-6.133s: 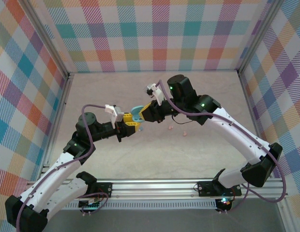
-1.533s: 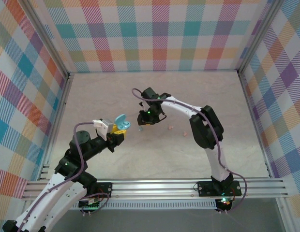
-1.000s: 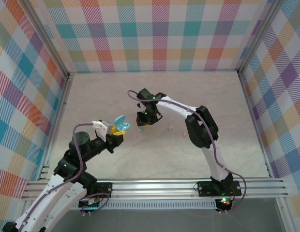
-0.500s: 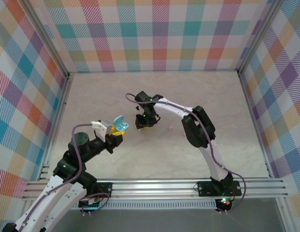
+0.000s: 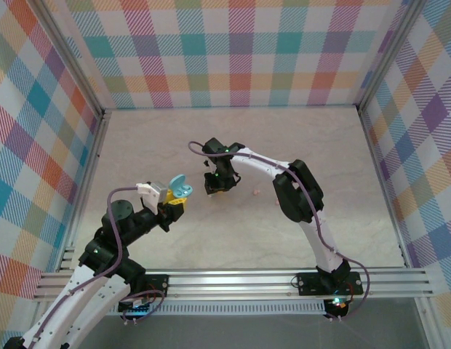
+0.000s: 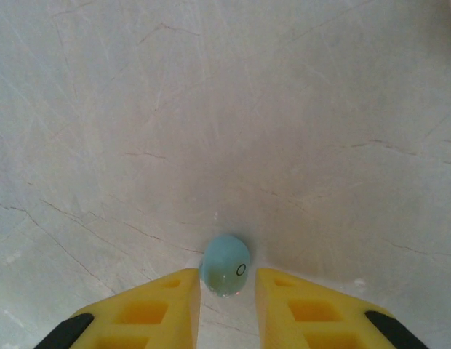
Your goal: Insert wireless bluetooth earbuds into charging case
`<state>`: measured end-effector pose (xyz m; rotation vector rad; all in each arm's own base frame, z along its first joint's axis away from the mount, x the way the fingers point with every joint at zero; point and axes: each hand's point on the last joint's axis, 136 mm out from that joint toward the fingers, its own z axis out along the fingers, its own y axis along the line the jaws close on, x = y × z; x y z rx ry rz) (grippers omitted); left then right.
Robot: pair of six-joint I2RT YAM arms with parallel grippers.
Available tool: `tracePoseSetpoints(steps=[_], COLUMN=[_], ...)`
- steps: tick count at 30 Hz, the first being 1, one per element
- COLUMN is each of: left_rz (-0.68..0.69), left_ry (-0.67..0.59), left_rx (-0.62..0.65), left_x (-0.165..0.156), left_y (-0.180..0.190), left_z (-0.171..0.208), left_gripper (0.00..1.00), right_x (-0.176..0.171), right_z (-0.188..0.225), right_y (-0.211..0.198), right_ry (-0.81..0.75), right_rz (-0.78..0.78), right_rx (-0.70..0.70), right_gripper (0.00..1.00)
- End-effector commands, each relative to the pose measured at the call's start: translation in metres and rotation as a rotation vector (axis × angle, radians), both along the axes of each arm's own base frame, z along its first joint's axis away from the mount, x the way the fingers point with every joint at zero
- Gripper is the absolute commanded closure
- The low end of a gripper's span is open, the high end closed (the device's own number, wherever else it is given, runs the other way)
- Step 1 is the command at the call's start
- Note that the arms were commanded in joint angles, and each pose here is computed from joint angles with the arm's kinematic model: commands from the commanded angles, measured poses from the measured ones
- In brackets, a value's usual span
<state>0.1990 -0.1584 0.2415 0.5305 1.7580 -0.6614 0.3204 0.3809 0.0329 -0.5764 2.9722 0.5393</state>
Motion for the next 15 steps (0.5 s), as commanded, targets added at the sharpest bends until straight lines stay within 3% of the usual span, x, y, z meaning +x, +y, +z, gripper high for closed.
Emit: tracePoseSetpoints(steps=[1, 15], left_rz=[0.001, 0.0], left_ry=[-0.034, -0.052], left_rx=[-0.032, -0.057], left_x=[-0.004, -0.007], left_y=[0.001, 0.002], left_z=[0.019, 0.026], left_gripper=[0.77, 0.77], right_x=[-0.008, -0.009], right_z=[-0.007, 0.006], right_y=[-0.007, -0.029], right_ry=[0.016, -0.037], right_rz=[0.017, 0.025], right_rx=[-0.035, -0.067], right_gripper=[0.73, 0.76])
